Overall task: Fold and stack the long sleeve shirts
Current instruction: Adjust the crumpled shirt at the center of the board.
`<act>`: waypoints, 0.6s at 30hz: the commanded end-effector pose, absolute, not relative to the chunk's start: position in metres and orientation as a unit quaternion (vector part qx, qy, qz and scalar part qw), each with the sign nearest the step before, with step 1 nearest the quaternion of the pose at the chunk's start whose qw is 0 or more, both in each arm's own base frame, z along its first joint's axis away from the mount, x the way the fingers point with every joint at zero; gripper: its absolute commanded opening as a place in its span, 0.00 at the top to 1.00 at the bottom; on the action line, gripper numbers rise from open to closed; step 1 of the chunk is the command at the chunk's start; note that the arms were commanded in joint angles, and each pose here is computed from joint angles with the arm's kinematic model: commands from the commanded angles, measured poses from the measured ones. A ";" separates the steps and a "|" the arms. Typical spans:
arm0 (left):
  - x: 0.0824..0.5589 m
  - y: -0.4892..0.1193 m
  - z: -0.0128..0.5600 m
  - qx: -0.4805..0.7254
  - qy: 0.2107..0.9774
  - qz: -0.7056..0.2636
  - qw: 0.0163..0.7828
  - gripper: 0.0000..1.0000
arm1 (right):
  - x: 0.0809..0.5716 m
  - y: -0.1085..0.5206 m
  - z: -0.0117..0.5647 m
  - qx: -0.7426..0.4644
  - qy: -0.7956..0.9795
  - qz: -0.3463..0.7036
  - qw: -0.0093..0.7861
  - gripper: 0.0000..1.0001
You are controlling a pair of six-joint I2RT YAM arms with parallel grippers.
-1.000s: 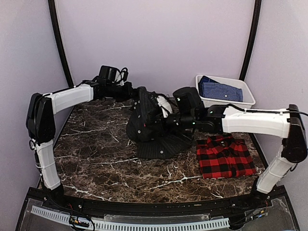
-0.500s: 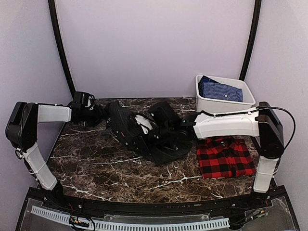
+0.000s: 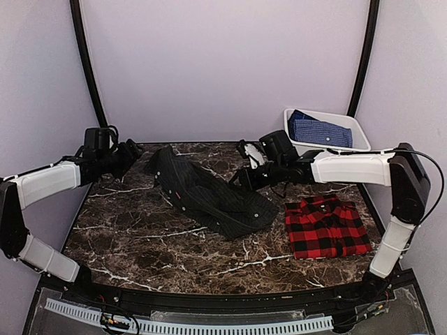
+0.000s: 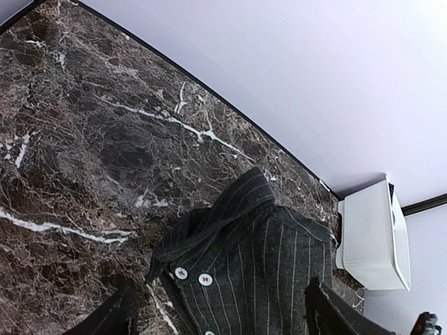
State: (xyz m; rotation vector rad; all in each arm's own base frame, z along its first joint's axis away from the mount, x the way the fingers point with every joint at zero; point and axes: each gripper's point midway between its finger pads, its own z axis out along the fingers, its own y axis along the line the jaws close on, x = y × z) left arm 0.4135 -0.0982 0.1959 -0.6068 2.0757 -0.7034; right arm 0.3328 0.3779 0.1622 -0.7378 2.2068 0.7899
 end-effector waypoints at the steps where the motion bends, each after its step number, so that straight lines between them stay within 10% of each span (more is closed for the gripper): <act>1: 0.390 -0.132 0.192 -0.193 0.852 -0.292 0.388 0.20 | 0.343 0.368 0.130 -0.268 0.861 0.298 0.313 0.52; 18: 0.359 -0.229 0.159 -0.063 0.909 -0.264 0.317 0.19 | 0.340 0.381 0.084 -0.250 0.867 0.358 0.240 0.68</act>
